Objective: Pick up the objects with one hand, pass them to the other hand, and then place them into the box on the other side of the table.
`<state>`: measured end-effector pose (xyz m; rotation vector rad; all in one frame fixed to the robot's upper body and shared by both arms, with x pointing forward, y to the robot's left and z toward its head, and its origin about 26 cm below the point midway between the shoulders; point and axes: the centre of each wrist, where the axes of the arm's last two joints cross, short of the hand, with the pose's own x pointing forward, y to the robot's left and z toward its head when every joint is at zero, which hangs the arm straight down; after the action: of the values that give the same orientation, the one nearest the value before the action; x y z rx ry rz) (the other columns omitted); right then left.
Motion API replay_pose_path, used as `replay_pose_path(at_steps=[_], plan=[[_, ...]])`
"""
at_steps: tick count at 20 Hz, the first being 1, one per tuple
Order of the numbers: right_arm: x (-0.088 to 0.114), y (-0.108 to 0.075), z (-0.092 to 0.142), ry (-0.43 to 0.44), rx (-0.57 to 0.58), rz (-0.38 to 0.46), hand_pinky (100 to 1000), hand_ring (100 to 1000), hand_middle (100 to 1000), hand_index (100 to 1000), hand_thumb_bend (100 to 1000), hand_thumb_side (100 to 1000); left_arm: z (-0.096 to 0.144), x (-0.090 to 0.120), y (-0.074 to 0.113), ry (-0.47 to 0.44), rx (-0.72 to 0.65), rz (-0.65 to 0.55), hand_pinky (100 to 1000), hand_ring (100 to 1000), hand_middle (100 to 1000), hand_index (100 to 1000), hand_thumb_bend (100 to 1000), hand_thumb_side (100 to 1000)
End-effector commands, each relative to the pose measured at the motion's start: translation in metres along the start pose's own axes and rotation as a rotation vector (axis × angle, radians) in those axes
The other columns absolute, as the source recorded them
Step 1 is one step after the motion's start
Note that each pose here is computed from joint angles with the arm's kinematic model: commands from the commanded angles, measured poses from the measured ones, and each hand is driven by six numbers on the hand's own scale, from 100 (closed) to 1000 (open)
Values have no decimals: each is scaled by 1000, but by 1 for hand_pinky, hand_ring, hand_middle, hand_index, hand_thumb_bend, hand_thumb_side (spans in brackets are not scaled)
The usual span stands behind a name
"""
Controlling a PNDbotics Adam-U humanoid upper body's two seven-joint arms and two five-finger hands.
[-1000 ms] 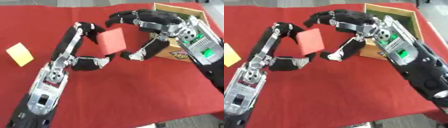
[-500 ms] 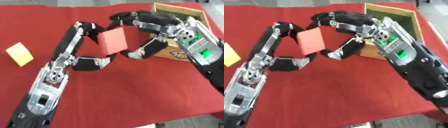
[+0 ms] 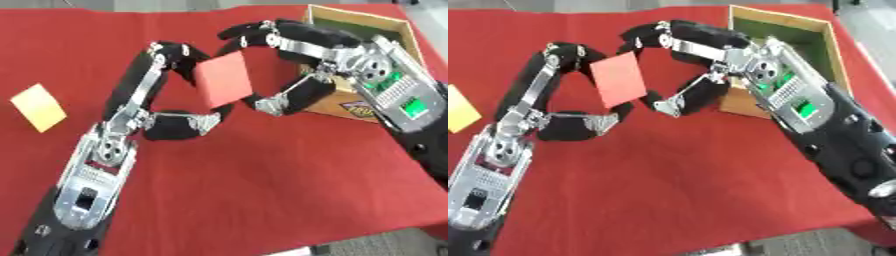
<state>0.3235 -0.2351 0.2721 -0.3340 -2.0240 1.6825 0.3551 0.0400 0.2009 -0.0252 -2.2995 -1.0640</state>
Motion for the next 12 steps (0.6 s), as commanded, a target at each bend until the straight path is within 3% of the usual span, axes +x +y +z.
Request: replay_pose_path(at_steps=[1,7,10,12], plan=[[10,-12,0,-36,-28,23,909,932,563,690,109,100,-5,6,-1,-29,-6,9,577,517,366,487,100,100],[8,-11,-1,-45,-28,4,876,885,501,624,100,100,-5,4,-2,-22,-8,9,618,548,424,545,102,100],[7,-11,0,-43,-27,2,866,874,481,601,100,100,-4,4,-2,-18,-6,-8,666,595,414,624,348,100],[6,-11,0,-42,-26,3,862,870,475,594,100,100,-4,4,-1,-24,-4,-26,716,657,486,720,565,100]])
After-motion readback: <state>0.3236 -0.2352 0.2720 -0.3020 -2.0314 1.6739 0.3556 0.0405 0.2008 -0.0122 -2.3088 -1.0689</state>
